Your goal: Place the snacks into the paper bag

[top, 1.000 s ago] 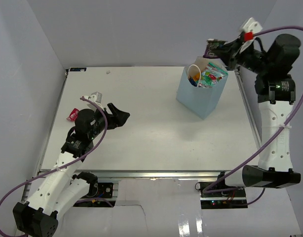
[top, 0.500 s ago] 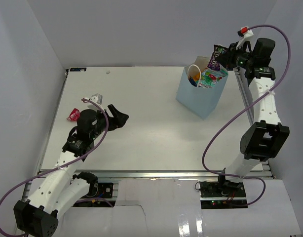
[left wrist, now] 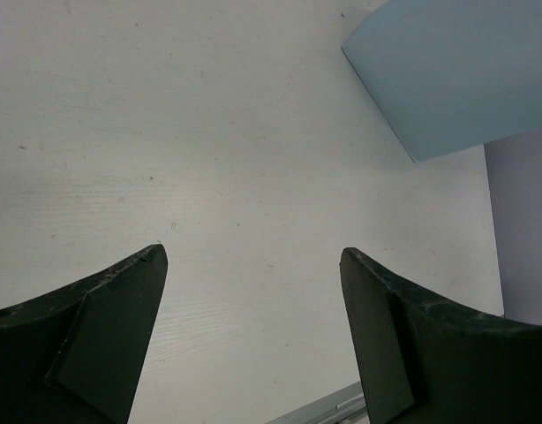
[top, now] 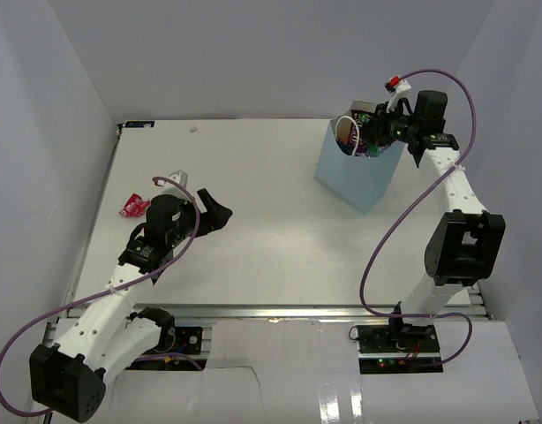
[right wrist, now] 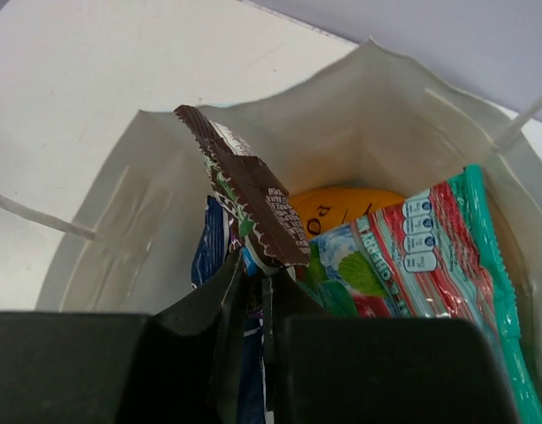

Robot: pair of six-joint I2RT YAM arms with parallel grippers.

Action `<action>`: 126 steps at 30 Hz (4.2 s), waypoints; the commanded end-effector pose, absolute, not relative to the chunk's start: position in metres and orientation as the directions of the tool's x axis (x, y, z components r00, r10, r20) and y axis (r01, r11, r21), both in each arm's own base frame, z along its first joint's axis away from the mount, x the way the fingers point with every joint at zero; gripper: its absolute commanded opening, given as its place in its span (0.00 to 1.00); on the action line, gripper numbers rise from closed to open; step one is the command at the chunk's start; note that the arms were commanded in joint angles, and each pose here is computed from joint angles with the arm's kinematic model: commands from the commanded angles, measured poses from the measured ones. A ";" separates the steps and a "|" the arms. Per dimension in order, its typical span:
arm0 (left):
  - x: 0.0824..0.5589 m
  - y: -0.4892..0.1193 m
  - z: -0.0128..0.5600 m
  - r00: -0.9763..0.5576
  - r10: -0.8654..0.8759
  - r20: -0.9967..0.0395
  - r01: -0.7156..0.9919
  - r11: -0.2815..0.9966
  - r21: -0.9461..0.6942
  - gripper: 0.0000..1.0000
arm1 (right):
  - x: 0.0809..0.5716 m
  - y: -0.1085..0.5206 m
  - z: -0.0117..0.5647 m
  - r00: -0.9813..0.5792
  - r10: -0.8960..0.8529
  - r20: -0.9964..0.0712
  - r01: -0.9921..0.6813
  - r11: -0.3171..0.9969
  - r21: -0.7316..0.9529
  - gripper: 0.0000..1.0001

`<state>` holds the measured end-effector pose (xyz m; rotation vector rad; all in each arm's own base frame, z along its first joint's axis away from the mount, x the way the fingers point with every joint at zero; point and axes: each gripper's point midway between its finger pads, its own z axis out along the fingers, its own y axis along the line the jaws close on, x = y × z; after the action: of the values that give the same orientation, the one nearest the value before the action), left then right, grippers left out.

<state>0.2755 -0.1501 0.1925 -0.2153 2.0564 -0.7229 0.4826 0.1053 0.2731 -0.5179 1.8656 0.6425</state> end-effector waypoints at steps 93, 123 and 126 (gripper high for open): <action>0.414 0.134 0.077 -0.576 -0.625 -0.527 -0.784 0.606 0.139 0.82 | 0.405 0.080 0.339 -0.216 -0.110 -0.970 -0.702 0.708 0.076 0.98; 0.283 -0.239 0.242 -0.790 -0.092 -0.606 0.578 0.216 -0.787 0.02 | 0.205 0.267 0.321 0.213 -0.244 -0.946 -0.973 -0.138 -0.184 0.95; 0.249 -0.271 0.242 -0.792 0.022 -0.610 0.608 0.119 -0.785 0.03 | 0.183 0.280 0.307 0.396 -0.222 -0.891 -0.898 -0.293 -0.327 0.92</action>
<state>0.2896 -0.2476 0.2097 0.3173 2.1225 -1.5390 0.2032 0.2752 0.3150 -1.5795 1.2117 1.0317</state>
